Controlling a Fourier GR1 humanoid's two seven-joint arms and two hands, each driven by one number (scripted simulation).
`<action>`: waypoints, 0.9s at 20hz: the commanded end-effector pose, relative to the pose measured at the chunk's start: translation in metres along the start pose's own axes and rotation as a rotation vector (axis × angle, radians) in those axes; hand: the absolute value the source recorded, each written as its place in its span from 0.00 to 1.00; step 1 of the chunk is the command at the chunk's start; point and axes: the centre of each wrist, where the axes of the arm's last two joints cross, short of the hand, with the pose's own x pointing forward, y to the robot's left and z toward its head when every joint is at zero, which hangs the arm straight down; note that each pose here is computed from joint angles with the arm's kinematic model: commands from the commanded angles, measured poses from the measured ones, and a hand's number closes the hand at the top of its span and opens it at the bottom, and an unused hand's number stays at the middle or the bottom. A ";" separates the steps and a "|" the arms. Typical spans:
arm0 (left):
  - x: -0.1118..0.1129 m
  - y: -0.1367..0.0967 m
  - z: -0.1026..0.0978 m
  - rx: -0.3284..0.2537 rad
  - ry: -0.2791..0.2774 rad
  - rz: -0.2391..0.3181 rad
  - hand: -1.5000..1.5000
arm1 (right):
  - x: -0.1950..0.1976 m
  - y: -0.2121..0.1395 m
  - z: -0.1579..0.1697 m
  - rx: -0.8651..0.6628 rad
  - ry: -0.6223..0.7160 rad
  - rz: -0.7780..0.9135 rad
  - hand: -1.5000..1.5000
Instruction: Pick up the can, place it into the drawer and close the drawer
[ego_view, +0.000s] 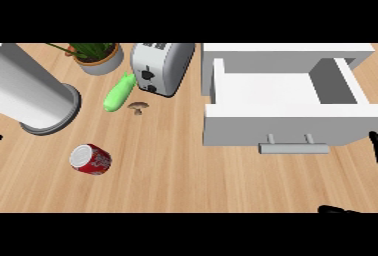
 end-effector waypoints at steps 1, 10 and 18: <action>0.015 0.001 0.014 -0.019 0.010 0.015 0.00 | -0.015 -0.009 0.002 0.005 0.010 -0.005 0.00; 0.001 0.030 0.022 0.056 0.060 0.166 0.00 | -0.003 -0.039 0.022 0.004 0.002 -0.001 0.00; -0.005 0.034 0.003 0.055 0.115 0.296 0.00 | -0.008 -0.057 0.034 0.033 0.014 -0.015 0.00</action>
